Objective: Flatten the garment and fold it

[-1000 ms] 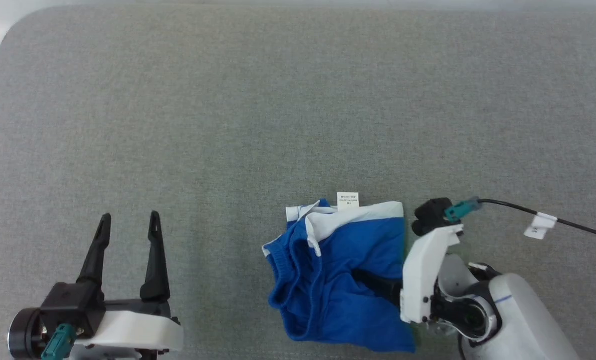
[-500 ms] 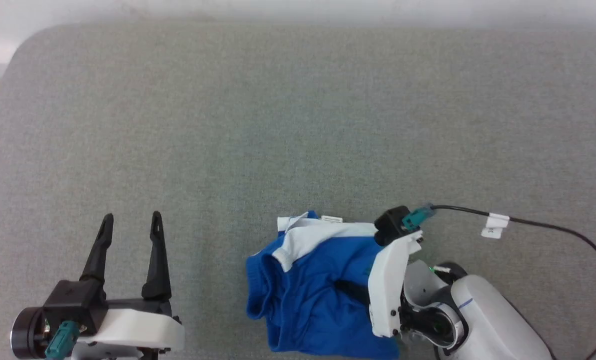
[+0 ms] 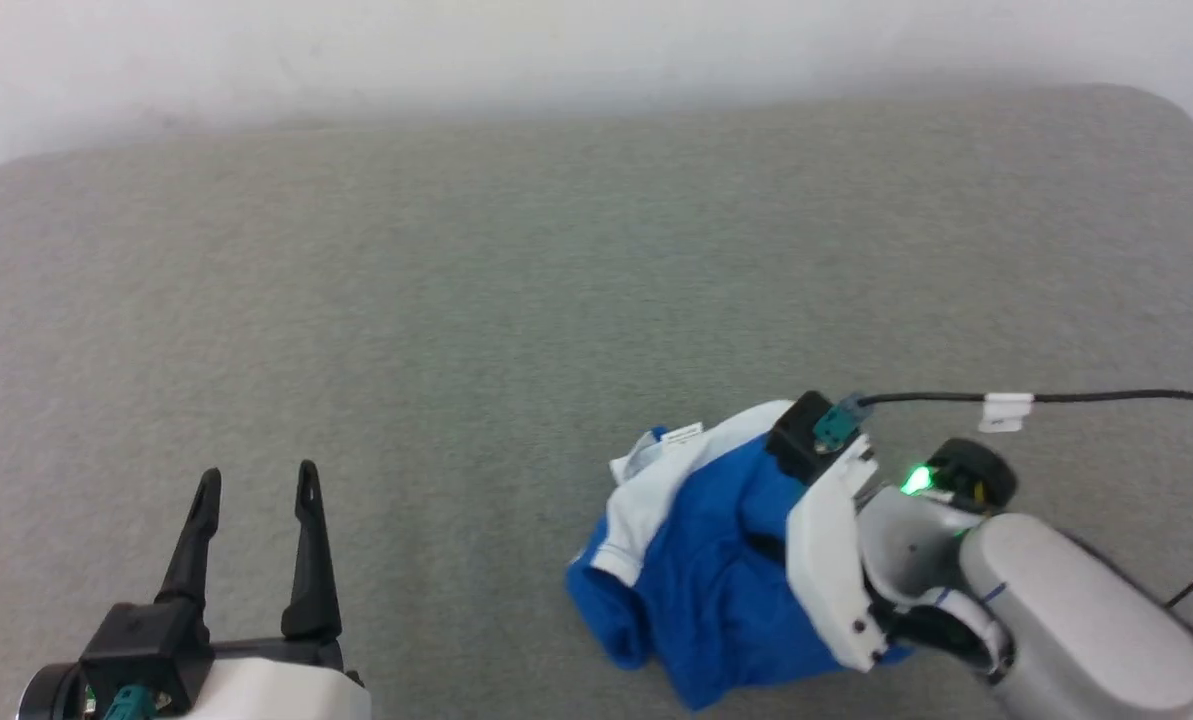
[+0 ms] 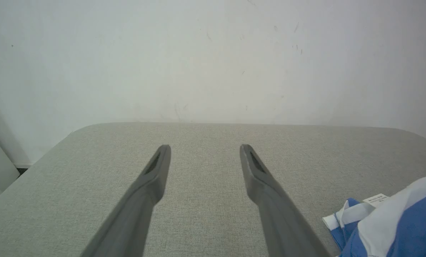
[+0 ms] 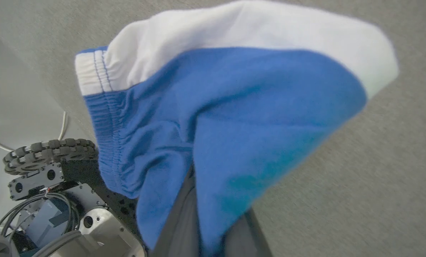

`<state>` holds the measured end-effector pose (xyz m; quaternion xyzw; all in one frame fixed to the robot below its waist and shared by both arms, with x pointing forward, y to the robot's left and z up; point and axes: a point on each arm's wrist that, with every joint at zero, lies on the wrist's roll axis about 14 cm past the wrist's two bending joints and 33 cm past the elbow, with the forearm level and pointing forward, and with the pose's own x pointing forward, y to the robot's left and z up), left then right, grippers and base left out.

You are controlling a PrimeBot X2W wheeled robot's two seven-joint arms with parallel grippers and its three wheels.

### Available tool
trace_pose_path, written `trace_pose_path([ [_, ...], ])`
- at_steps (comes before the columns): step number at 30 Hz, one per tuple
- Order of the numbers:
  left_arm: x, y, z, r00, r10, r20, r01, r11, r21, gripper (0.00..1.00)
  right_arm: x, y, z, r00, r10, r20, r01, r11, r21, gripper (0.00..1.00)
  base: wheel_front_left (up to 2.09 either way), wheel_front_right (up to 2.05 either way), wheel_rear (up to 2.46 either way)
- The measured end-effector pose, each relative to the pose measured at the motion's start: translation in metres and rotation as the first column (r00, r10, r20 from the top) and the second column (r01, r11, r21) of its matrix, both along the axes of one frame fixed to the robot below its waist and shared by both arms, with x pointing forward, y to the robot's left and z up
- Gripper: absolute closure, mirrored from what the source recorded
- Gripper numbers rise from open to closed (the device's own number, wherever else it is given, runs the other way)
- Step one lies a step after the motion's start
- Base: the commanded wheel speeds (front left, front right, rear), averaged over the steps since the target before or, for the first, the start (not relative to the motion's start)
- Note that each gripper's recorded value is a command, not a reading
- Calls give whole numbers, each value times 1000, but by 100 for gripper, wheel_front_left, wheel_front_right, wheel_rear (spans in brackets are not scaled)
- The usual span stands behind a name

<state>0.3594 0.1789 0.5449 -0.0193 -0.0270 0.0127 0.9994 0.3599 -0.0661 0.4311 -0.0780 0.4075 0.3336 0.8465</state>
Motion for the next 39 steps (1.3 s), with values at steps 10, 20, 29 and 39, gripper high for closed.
trace_pose_path([
  [10, 35, -74, 13, 974, -218, 55, 220, 975, -30, 0, 31, -131, 23, 962, -231, 147, 254, 953, -164, 100, 0, 0, 0],
  [20, 84, -135, -7, 917, -396, 55, 398, 916, -49, 0, 61, -251, 13, 863, -436, 256, 496, 830, -257, 100, 0, 0, 0],
  [29, 118, -150, -54, 898, -439, -10, 437, 895, -96, 0, 82, -311, -23, 805, -500, 318, 588, 742, -322, 42, 0, 0, 0],
  [39, 124, -138, -85, 911, -406, -76, 398, 912, -97, 0, 96, -329, -48, 780, -471, 412, 613, 711, -346, 0, 0, 0, 0],
])
